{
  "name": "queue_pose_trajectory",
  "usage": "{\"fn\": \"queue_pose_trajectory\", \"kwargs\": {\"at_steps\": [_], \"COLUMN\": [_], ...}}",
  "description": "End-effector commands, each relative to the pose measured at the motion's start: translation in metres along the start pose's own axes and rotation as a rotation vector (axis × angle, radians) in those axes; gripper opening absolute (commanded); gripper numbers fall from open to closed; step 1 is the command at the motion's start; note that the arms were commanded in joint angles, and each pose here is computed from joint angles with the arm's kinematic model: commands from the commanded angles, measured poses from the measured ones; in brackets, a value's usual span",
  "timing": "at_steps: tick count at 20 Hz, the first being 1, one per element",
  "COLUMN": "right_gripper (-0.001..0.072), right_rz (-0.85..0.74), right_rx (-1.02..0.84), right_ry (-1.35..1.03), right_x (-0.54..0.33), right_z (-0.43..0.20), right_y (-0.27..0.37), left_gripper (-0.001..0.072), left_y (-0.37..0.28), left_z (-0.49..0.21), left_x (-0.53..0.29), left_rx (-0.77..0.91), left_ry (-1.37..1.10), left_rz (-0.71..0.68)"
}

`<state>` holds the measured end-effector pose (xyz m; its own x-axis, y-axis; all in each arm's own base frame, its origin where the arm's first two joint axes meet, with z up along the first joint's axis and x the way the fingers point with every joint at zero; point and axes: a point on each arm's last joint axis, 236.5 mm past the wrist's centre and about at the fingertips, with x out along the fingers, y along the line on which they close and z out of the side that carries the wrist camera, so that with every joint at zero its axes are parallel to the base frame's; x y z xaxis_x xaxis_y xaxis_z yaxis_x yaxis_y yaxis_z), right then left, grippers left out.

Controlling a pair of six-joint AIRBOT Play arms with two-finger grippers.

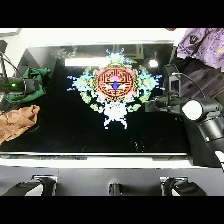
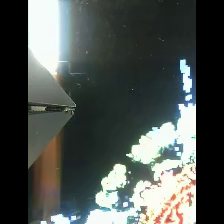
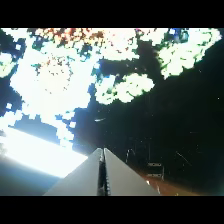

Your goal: Fold the clothes and pants, and hang the long-sleeved shirts on hangers.

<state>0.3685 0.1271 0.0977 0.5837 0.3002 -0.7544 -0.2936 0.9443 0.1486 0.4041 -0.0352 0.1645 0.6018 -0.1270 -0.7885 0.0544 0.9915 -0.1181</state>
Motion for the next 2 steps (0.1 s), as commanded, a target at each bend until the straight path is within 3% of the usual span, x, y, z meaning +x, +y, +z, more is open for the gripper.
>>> {"fn": "queue_pose_trajectory", "kwargs": {"at_steps": [1,2], "right_gripper": [0.0031,0.0031], "right_rz": [0.0,0.0], "right_rx": [-0.001,-0.001], "right_ry": [-0.001,-0.001], "right_x": [-0.0004,-0.0004], "right_z": [0.0003,0.0003], "right_y": [0.0003,0.0003], "left_gripper": [0.0018,0.0018], "left_y": [0.0001,0.0001], "left_z": [0.0001,0.0001], "left_x": [-0.0002,-0.0002], "left_rx": [0.001,0.001], "left_ry": [-0.001,-0.001], "left_rz": [0.001,0.001]}}
